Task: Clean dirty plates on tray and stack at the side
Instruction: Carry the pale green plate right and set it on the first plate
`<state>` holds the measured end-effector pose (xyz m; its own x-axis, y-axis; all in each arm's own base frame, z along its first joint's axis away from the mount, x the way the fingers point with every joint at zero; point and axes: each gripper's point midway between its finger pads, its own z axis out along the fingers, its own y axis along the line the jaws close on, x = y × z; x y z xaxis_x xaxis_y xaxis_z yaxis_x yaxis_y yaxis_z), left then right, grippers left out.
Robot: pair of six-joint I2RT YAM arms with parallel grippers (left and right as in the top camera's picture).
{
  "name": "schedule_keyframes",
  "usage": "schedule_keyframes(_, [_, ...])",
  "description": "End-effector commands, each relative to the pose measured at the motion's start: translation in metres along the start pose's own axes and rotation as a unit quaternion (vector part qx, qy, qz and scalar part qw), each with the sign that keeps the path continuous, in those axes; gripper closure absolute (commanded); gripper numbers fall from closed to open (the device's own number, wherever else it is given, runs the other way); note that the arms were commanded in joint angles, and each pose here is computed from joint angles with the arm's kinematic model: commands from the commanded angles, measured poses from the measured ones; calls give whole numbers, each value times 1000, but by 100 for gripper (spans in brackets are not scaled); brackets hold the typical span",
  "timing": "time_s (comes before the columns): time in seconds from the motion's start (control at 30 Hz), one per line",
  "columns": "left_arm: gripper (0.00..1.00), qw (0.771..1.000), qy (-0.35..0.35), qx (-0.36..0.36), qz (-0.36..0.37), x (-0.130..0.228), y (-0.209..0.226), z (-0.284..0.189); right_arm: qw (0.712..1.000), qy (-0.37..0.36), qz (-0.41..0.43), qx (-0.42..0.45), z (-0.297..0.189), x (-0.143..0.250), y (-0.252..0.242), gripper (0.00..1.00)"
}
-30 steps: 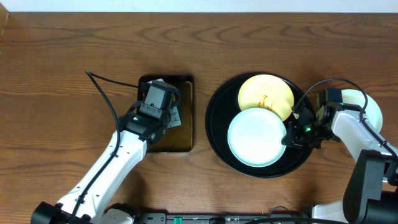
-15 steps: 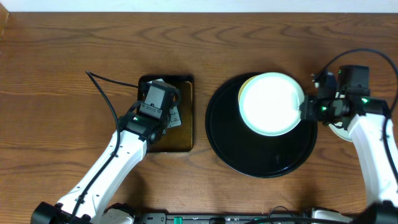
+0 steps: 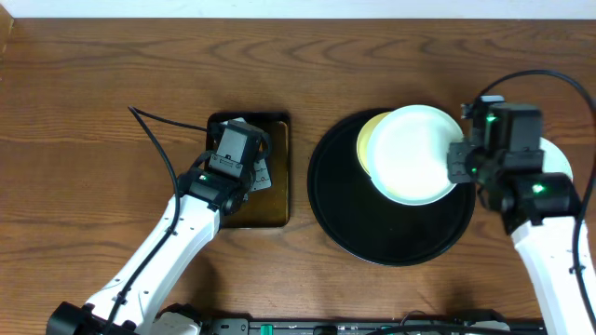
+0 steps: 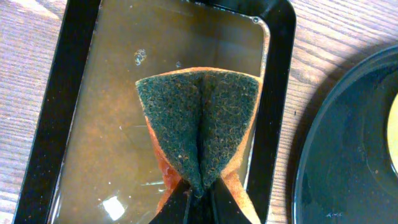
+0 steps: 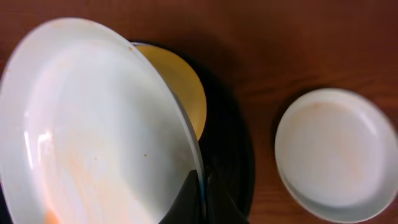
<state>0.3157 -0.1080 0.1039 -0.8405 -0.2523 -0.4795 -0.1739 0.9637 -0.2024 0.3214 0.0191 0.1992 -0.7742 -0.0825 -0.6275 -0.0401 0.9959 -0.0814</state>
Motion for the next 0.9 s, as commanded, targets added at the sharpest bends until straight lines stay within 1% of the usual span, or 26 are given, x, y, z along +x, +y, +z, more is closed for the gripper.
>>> schedule_keyframes(0.0, [92, 1000, -7, -7, 4, -4, 3, -1, 996, -37, -29, 76, -17, -15, -4, 99])
schedule_keyframes(0.23, [92, 1000, -7, -7, 5, -4, 3, -1, 990, -58, -79, 101, -26, -20, 18, 99])
schedule_keyframes(0.4, [93, 1000, -7, -7, 5, -4, 3, -1, 987, -64, -96, 112, -29, -22, 21, 99])
schedule_keyframes(0.63, [92, 1000, -7, -7, 5, -4, 3, -1, 987, -64, -96, 112, -29, -22, 21, 99])
schedule_keyframes(0.8, [92, 1000, -7, -7, 4, -4, 3, -1, 983, -69, -92, 144, -32, -25, 11, 99])
schedule_keyframes(0.87, [92, 1000, -7, -6, 5, -3, 3, -1, 980, -77, -52, 177, -36, -26, -1, 99])
